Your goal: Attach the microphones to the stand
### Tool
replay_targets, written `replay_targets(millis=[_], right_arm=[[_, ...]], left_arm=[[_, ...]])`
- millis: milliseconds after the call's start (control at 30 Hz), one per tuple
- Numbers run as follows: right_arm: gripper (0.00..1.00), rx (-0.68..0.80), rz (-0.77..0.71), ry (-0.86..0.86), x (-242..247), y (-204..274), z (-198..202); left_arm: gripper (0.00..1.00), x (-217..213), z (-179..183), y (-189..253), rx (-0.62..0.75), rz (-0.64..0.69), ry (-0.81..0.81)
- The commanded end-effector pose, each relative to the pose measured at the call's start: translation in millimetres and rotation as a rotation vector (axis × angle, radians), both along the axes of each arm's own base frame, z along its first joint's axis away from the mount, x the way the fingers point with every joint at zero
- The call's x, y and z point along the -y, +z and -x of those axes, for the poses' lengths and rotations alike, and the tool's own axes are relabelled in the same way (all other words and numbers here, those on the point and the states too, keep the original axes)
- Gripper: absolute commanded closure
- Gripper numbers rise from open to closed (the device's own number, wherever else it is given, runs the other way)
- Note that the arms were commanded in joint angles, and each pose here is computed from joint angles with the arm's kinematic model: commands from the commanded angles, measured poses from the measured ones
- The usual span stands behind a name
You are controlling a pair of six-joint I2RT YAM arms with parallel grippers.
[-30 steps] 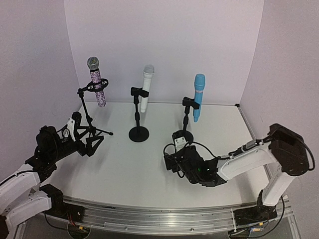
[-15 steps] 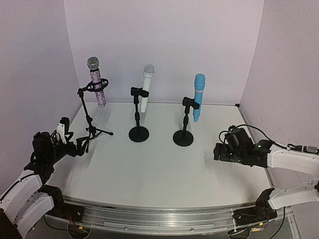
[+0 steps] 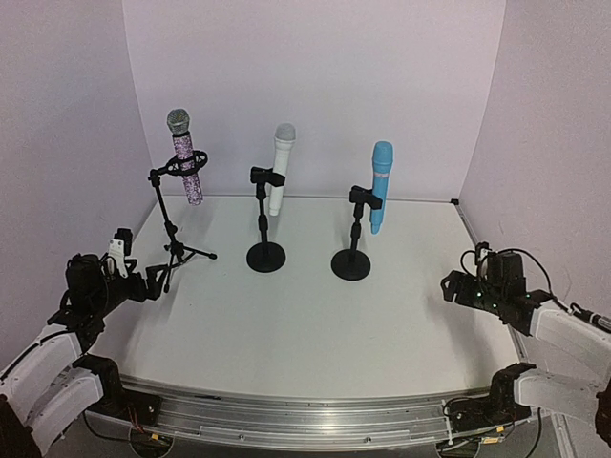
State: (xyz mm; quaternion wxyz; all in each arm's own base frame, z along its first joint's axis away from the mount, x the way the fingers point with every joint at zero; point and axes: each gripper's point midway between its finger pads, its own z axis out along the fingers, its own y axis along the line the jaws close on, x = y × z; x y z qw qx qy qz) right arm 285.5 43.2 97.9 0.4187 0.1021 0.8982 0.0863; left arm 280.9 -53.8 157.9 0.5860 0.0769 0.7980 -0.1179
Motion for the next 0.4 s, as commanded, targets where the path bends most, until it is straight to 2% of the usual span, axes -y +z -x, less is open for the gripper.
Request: replay_targets(millis=[0, 133, 367], right_arm=[[0.09, 0.195, 0.012, 0.021, 1.3, 27.3, -18.6], [0.09, 0.212, 0.027, 0.002, 5.8, 28.7, -20.1], [0.09, 0.213, 0.029, 0.001, 6.0, 28.9, -21.3]], left_arm=[[0.0, -19.5, -5.7, 0.5, 0.004, 0.075, 0.139], [0.0, -32.4, -7.3, -2.3, -0.004, 0.074, 0.219], [0.0, -39.9, -7.1, -16.9, -0.027, 0.077, 0.266]])
